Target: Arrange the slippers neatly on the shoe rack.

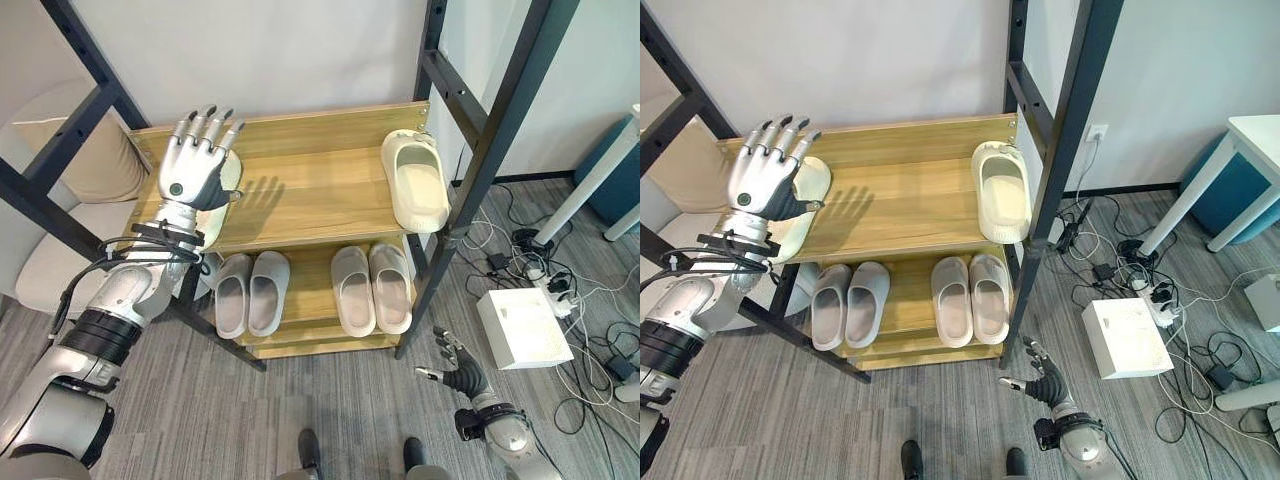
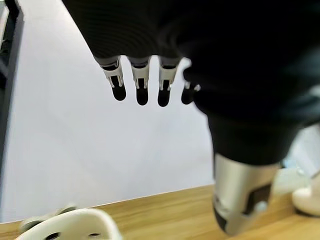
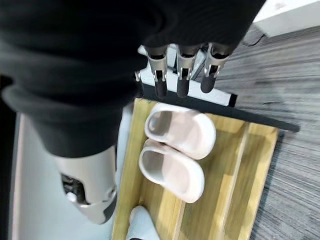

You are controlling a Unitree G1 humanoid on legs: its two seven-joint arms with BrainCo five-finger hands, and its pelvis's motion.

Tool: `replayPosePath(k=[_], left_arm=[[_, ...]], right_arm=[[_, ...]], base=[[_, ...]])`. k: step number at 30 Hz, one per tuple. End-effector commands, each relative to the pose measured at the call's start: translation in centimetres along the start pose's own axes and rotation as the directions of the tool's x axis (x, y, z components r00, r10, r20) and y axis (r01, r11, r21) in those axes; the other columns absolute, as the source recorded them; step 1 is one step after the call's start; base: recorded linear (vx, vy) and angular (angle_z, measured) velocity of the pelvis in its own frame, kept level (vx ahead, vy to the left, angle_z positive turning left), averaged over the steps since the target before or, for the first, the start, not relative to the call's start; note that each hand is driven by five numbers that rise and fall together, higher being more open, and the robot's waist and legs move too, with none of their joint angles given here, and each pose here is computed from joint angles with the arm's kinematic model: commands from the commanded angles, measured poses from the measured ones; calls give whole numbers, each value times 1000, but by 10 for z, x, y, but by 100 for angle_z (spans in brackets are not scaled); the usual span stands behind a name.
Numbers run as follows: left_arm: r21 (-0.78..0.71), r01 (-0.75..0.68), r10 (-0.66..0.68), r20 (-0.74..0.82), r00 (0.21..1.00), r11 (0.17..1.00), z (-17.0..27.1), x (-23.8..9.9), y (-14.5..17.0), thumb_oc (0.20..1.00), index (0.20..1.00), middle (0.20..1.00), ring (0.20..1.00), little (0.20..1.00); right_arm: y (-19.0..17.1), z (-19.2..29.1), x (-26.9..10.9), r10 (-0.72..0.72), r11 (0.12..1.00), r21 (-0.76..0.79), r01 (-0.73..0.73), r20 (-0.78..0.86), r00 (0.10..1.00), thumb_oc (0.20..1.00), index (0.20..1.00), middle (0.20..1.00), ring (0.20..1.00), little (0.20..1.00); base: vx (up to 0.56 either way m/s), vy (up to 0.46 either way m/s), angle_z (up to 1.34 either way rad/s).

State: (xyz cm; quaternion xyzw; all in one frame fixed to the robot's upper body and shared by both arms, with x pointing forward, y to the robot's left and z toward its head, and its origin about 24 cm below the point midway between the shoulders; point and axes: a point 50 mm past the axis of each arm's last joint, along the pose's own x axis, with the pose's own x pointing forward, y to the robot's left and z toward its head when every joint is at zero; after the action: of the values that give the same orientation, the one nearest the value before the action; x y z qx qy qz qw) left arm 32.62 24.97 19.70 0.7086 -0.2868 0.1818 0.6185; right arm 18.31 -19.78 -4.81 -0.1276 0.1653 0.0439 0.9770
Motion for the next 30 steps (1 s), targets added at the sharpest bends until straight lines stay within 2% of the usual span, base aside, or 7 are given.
replayPosePath(k=[1, 10, 17, 18, 20, 24, 30], left_arm=[[116, -144, 157, -116, 981, 983, -38, 25, 36, 1000, 1000, 1000, 1000, 1000], [101, -172, 191, -215, 958, 980, -54, 15, 37, 1000, 1000, 1000, 1000, 1000], [270, -64, 116, -179, 977, 961, -65, 29, 39, 1000, 1000, 1000, 1000, 1000], [302, -48, 107, -182, 978, 952, -68, 34, 41, 674, 674, 674, 674, 674], [332, -27, 94, -189, 977, 943, -73, 38, 43, 200, 200, 200, 200, 200], [355, 2, 77, -208, 975, 935, -80, 44, 47, 200, 200, 200, 200, 200], [300, -31, 99, -215, 972, 953, -80, 47, 52, 200, 200, 200, 200, 200]], right_arm=[[-3, 32, 10, 8, 1000, 4, -9, 158, 987, 1000, 1000, 1000, 1000, 1000], [2, 36, 11, 14, 1000, -6, -14, 172, 985, 1000, 1000, 1000, 1000, 1000], [-4, 39, 8, 21, 1000, -18, -18, 187, 982, 1000, 1000, 1000, 1000, 1000], [-7, 41, 7, 17, 1000, -23, -13, 198, 980, 1000, 1000, 1000, 1000, 1000], [-9, 43, 6, 14, 1000, -20, -10, 207, 978, 1000, 1000, 1000, 1000, 1000], [-12, 44, 3, 8, 1000, -10, -6, 212, 977, 1000, 1000, 1000, 1000, 1000], [-12, 40, 0, -2, 1000, 20, -2, 197, 980, 1000, 1000, 1000, 1000, 1000]], base=[[27, 8, -8], [16, 1, -1], [5, 13, 0], [0, 0, 0], [-5, 20, -1], [-14, 37, -17], [7, 25, -13]])
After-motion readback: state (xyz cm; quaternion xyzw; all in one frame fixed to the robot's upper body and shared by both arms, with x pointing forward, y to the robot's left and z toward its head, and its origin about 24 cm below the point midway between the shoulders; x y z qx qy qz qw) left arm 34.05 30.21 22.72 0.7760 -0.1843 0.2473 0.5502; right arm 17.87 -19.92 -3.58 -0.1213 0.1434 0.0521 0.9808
